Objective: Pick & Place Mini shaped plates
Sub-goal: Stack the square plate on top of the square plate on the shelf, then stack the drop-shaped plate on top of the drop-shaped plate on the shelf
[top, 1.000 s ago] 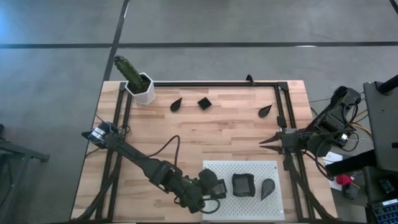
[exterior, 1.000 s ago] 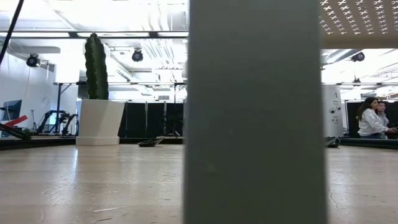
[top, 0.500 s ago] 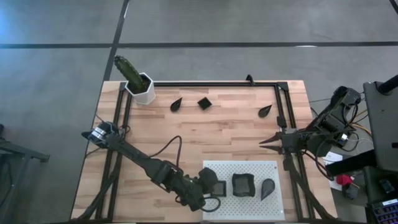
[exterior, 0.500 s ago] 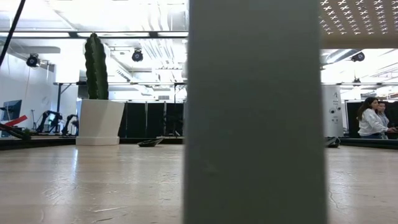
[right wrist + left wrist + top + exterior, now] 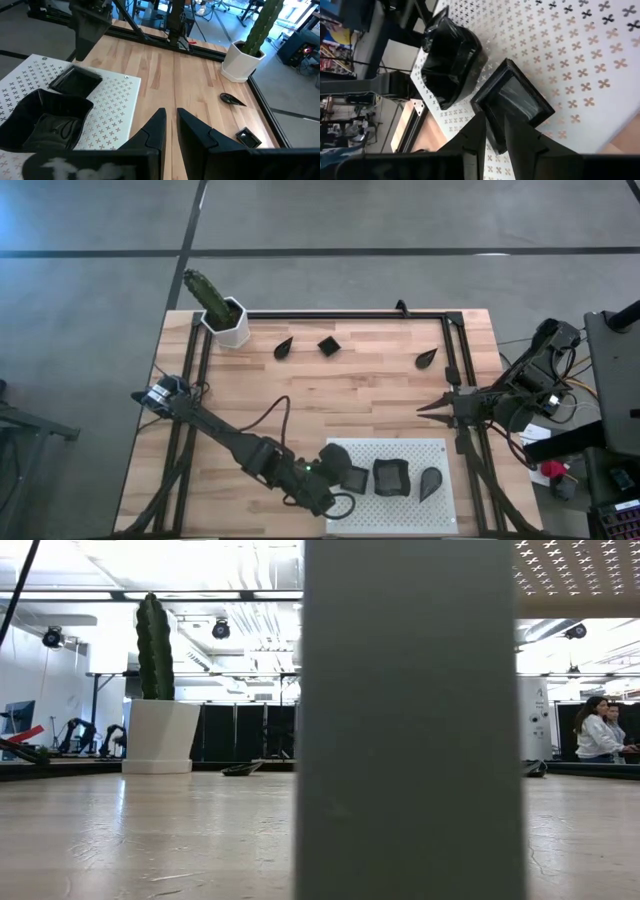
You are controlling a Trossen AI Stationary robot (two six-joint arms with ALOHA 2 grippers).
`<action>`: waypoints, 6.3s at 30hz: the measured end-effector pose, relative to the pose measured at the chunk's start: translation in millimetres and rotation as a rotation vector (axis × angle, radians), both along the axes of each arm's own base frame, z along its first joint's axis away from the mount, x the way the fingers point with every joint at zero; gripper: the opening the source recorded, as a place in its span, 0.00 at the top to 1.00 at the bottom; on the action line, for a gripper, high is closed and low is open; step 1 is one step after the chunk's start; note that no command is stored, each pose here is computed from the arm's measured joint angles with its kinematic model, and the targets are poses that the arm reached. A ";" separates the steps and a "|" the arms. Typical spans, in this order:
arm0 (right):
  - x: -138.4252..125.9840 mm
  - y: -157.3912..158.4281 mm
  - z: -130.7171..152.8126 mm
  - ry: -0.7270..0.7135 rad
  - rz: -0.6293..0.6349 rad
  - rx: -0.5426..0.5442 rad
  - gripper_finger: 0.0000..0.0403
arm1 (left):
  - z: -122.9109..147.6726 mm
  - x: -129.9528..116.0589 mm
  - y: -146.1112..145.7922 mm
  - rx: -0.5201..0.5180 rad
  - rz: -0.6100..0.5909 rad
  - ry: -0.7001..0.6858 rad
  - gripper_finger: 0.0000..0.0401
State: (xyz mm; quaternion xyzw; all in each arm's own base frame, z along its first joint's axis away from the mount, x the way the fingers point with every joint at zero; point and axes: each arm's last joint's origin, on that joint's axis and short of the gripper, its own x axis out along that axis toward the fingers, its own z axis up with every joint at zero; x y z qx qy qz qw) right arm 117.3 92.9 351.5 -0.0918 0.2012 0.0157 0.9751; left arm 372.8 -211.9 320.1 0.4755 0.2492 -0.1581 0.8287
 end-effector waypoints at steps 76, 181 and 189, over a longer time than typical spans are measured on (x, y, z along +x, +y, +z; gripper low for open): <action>-15.9 -109.2 -81.3 0.228 -1.468 0.607 0.89 | 51.7 -43.9 47.7 -0.710 0.845 -0.207 0.84; -13.8 -202.3 -236.1 0.109 -1.677 0.728 0.98 | 38.5 -41.8 46.1 -0.604 0.795 -0.185 0.84; -16.9 -199.3 -221.4 0.091 -1.563 0.630 0.98 | 38.5 -41.8 46.1 -0.599 0.792 -0.184 0.84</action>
